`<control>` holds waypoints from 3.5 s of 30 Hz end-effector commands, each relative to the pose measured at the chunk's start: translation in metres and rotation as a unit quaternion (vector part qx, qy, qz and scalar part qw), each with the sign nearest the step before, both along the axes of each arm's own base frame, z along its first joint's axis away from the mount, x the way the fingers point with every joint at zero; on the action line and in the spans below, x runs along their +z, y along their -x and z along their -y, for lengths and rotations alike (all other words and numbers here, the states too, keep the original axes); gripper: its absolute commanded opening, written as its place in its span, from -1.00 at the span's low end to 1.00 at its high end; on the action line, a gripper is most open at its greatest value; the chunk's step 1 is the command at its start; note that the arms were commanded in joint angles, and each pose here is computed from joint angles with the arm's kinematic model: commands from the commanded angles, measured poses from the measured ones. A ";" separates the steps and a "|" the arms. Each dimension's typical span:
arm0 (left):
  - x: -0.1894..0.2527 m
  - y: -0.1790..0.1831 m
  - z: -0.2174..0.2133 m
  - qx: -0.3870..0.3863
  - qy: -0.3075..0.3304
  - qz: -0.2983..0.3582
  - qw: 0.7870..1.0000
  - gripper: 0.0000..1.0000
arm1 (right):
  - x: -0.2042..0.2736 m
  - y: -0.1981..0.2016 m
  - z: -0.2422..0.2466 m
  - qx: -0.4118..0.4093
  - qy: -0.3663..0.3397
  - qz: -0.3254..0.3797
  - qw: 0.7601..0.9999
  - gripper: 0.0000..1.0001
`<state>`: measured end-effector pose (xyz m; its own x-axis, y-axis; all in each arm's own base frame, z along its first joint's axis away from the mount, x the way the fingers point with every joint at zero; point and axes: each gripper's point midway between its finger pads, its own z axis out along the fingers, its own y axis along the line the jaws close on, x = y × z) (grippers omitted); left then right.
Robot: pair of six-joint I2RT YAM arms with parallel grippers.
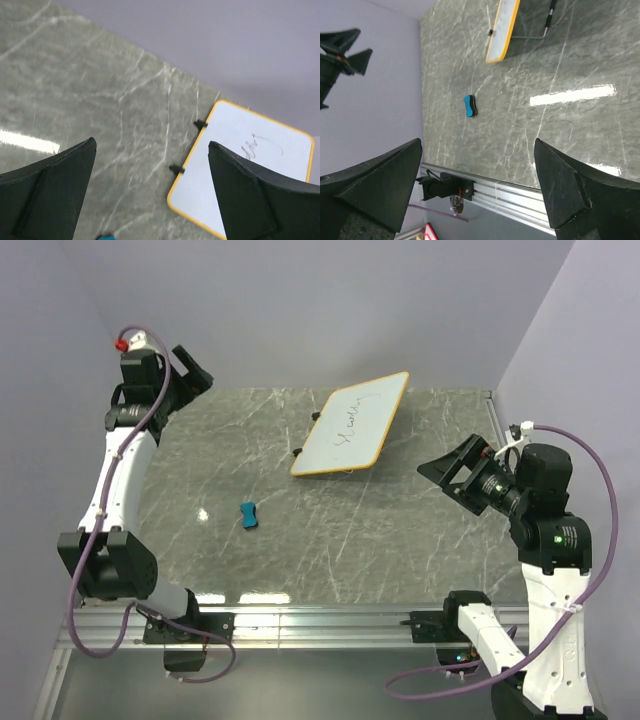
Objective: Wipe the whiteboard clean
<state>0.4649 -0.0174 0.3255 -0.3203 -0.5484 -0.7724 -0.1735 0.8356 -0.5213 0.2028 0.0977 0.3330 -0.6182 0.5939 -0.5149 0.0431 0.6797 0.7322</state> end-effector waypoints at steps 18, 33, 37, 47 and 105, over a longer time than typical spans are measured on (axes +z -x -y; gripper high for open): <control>-0.148 0.099 0.059 -0.046 -0.069 -0.193 0.978 0.99 | -0.037 0.009 0.011 -0.016 0.042 -0.015 0.999 0.99; -0.267 0.157 0.086 -0.051 -0.106 -0.349 0.930 0.77 | -0.034 0.007 0.020 -0.031 0.064 -0.005 0.997 0.99; -0.282 0.171 0.093 -0.055 -0.105 -0.365 0.923 0.72 | -0.040 0.006 0.020 -0.028 0.069 -0.012 0.997 0.99; -0.305 0.172 0.099 -0.060 -0.104 -0.376 0.919 0.25 | -0.045 0.004 0.017 -0.017 0.067 -0.019 0.997 0.99; -0.153 0.200 0.058 -0.050 -0.015 -0.264 0.963 -0.99 | -0.168 -0.301 -0.327 0.124 0.071 -0.049 0.988 -1.00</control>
